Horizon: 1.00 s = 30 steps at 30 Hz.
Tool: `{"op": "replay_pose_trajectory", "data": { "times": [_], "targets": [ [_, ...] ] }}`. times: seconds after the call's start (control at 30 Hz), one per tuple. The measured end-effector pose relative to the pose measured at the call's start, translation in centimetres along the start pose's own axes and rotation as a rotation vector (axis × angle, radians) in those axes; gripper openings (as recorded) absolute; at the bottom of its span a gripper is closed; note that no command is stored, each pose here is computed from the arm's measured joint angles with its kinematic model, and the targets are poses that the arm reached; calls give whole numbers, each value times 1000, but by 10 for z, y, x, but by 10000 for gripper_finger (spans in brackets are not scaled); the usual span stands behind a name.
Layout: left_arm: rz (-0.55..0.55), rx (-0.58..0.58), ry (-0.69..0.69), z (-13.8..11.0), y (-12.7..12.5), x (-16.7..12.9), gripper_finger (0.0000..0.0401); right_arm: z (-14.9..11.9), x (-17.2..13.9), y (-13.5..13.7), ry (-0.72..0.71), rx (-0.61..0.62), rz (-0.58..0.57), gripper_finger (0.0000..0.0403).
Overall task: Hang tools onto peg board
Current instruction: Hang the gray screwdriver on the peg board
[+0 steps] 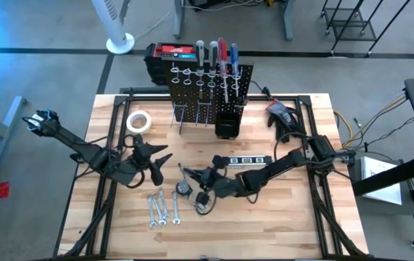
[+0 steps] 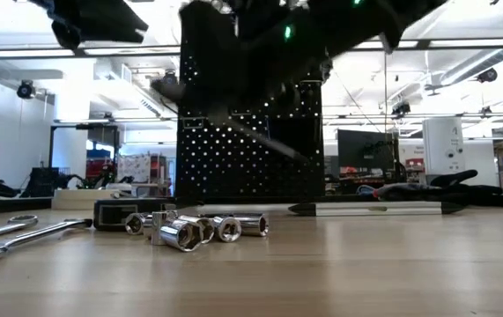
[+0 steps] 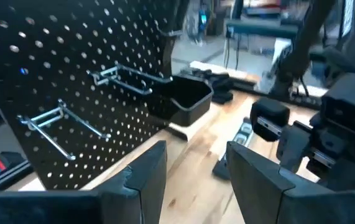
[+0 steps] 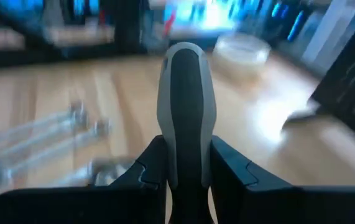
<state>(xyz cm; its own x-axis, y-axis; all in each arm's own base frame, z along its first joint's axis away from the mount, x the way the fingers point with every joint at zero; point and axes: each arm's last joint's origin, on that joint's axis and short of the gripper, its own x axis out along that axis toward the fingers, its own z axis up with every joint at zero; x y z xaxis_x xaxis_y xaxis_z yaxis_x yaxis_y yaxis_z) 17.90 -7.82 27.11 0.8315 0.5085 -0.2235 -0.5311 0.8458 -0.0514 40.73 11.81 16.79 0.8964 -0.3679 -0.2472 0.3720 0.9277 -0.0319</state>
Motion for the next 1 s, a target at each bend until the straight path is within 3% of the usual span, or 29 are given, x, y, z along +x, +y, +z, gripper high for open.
{"op": "replay_pose_trajectory", "data": {
  "times": [0.2,0.3,0.47,0.7,1.0],
  "targets": [
    [-85,-132,-109,-23,-3,0,155,-11,-12,-22,-233,173,116,66],
    [-213,-230,-191,-37,-3,2,160,-14,-20,-32,-345,257,175,66],
    [-372,-306,-336,-53,-3,5,197,-14,-25,-37,-404,281,201,66],
    [-361,-279,-343,-60,-22,18,254,4,-21,-28,-457,271,316,66],
    [-303,-238,-366,-46,-52,32,265,14,-15,-23,-453,270,322,66]
  ]
}}
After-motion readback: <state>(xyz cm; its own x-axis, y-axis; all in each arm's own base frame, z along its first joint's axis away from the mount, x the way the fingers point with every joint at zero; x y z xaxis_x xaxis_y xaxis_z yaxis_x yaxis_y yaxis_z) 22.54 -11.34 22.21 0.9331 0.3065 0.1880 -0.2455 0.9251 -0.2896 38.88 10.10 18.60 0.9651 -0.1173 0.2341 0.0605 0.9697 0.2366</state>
